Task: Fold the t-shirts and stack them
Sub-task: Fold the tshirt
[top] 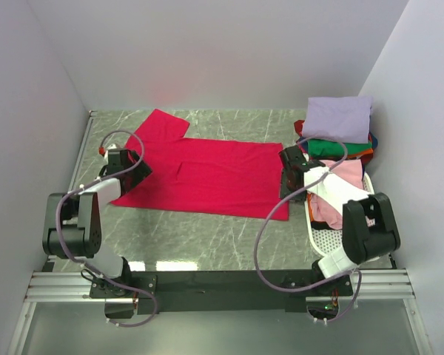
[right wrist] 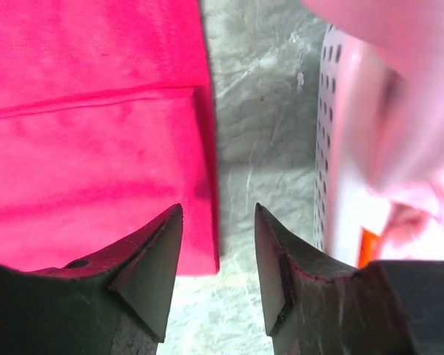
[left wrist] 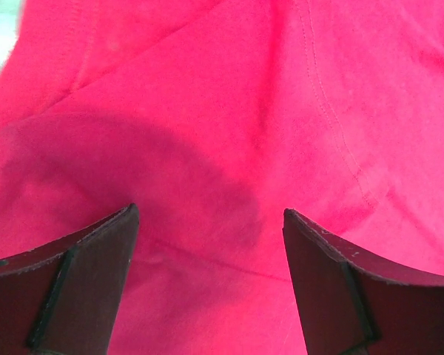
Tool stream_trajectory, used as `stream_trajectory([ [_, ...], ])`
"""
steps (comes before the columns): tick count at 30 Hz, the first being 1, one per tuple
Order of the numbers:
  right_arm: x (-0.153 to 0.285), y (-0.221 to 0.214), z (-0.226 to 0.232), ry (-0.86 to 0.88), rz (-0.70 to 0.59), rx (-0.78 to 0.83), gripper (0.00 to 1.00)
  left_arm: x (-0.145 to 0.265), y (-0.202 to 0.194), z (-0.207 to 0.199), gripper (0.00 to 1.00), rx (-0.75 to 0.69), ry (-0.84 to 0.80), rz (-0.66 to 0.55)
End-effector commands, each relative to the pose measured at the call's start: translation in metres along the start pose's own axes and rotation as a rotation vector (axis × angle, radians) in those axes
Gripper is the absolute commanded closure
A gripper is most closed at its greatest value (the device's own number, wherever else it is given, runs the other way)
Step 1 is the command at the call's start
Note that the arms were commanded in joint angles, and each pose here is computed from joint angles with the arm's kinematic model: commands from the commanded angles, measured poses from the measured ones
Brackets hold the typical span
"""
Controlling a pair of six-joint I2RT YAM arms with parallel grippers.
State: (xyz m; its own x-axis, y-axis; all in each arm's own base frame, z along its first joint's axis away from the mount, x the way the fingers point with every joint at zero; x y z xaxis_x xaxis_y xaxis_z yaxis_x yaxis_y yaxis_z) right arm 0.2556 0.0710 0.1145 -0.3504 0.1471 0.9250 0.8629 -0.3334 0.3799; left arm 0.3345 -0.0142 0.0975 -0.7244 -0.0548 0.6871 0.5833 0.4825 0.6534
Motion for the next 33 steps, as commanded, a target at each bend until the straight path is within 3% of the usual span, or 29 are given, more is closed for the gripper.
stream_trajectory([
  [1,0.031,0.012,0.008,0.115,-0.061,-0.001,0.49,0.023,0.014,-0.006,0.15,0.015,0.011,-0.082],
  [9,0.053,0.024,0.063,0.339,-0.090,0.107,0.48,0.042,0.034,-0.046,0.14,-0.030,-0.044,-0.182],
  [17,0.043,0.033,0.160,0.553,-0.060,0.218,0.48,0.001,0.035,-0.080,0.14,-0.070,-0.089,-0.119],
  [24,0.027,0.022,0.219,0.661,-0.011,0.280,0.48,-0.027,0.015,-0.074,0.14,-0.079,-0.046,-0.024],
  [33,0.003,-0.006,0.231,0.669,0.072,0.312,0.48,-0.035,-0.022,-0.050,0.14,-0.028,-0.012,0.104],
])
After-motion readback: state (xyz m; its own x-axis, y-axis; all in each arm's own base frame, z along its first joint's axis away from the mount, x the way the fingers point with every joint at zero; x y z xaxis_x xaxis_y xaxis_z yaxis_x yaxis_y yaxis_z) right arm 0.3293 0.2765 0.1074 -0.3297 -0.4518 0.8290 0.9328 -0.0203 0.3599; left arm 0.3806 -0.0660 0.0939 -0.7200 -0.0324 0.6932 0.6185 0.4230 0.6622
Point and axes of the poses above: each gripper's point midway between its finger pads, its own x axis back along the fingers, its own z axis along the line the jaws close on, y = z × x, the point moved 8 cm from there along x, back along the fingers, and after that the axes turned 11 degrees about -x, right-handed, at the moved point
